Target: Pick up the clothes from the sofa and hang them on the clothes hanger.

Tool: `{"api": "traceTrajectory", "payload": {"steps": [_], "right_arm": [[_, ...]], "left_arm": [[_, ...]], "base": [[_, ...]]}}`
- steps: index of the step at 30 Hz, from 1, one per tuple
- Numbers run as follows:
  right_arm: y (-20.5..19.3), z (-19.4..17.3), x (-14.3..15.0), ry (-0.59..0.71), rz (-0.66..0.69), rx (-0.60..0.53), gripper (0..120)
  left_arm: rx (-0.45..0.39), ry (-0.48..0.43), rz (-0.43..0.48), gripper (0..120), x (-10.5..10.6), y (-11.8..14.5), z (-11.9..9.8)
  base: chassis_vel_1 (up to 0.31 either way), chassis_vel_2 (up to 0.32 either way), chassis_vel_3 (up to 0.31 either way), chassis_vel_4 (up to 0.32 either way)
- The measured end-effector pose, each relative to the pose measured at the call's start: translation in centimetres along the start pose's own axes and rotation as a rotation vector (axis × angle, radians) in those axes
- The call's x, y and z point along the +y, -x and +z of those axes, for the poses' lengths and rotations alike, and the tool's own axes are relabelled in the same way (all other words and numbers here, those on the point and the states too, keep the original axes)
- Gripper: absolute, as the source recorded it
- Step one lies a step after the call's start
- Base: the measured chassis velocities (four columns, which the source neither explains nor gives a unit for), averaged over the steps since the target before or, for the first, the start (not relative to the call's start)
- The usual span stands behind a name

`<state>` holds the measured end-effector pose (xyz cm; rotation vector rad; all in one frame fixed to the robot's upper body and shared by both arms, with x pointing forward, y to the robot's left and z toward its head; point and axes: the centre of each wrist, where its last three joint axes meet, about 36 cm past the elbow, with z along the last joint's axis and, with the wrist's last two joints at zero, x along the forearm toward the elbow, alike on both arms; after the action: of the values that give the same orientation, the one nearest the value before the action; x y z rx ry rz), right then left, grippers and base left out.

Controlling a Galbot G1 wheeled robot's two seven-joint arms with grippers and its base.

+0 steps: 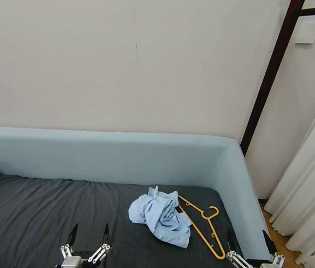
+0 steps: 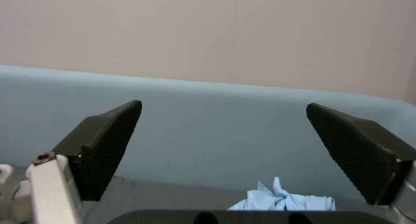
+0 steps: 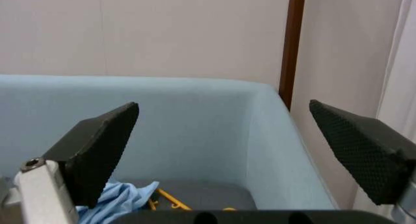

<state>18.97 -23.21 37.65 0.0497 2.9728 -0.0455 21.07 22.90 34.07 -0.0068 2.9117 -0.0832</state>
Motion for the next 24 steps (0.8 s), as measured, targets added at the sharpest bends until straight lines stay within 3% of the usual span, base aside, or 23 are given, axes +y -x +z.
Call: {"api": "traceTrajectory", "payload": {"steps": [15,19,22,24], "right_arm": [[0.0,0.4,-0.1,0.030,0.016,0.049,100],[0.3,0.5,-0.2,0.053,0.013,0.108,100],[1.4,-0.4,-0.9,0.124,0.019,0.244,100],[1.9,-0.6,-1.3,0.146,0.013,0.277,100]], "left_arm": [[0.003,-0.005,-0.002,100,-0.1,-0.3,-0.1],[0.011,0.004,-0.002,100,0.0,-0.6,0.3],[0.018,0.008,0.004,100,0.2,-0.9,0.9],[0.019,0.008,0.008,100,0.2,-1.0,1.0]], "base": [[0.000,0.000,0.000,0.000],[0.000,0.000,0.000,0.000],[0.000,0.000,0.000,0.000],[0.000,0.000,0.000,0.000]]}}
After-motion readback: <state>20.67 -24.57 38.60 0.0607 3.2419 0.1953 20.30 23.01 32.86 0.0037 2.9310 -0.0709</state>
